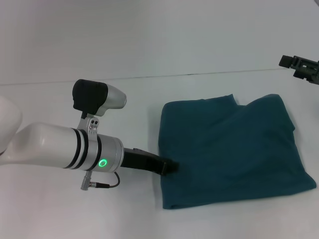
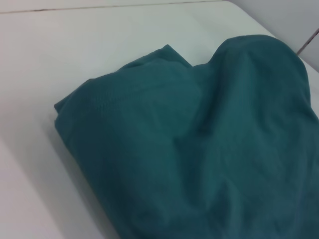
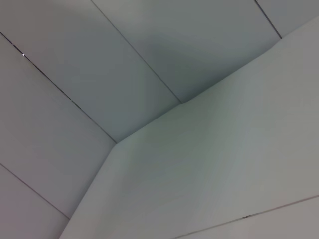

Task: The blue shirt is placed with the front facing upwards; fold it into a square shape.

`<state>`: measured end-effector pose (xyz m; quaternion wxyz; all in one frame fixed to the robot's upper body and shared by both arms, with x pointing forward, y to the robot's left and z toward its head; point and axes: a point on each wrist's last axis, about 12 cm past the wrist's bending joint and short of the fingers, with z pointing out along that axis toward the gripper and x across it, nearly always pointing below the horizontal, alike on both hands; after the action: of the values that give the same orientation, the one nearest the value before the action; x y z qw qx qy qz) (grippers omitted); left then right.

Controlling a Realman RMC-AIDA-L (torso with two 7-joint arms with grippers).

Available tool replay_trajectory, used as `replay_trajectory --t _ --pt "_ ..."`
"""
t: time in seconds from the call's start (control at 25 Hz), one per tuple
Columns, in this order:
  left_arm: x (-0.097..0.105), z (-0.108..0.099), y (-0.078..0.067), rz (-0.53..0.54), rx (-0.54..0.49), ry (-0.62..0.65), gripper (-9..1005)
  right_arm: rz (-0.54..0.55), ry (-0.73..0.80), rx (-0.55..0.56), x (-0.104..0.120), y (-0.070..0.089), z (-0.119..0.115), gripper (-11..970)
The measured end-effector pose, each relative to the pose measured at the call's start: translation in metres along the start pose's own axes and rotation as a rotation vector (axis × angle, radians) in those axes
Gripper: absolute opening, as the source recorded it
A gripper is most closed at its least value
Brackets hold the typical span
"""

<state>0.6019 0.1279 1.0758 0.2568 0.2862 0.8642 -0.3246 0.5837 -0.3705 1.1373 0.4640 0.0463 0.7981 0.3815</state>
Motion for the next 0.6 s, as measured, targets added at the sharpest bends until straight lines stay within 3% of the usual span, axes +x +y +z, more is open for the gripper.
replay_trajectory --t 0.16,0.36,0.6 --pt "-0.0001 0.0000 0.0002 0.000 -0.001 -0.001 151 0.000 0.000 -0.001 0.0001 0.0001 0.0001 915" --pt "-0.0007 -0.0001 0.0000 0.003 -0.001 -0.002 -6 0.001 -0.001 -0.001 0.0001 0.0001 0.0001 915" --pt "-0.0013 -0.0004 0.0001 0.002 -0.002 -0.003 1 0.000 -0.002 0.003 0.0007 -0.0008 0.0007 915"
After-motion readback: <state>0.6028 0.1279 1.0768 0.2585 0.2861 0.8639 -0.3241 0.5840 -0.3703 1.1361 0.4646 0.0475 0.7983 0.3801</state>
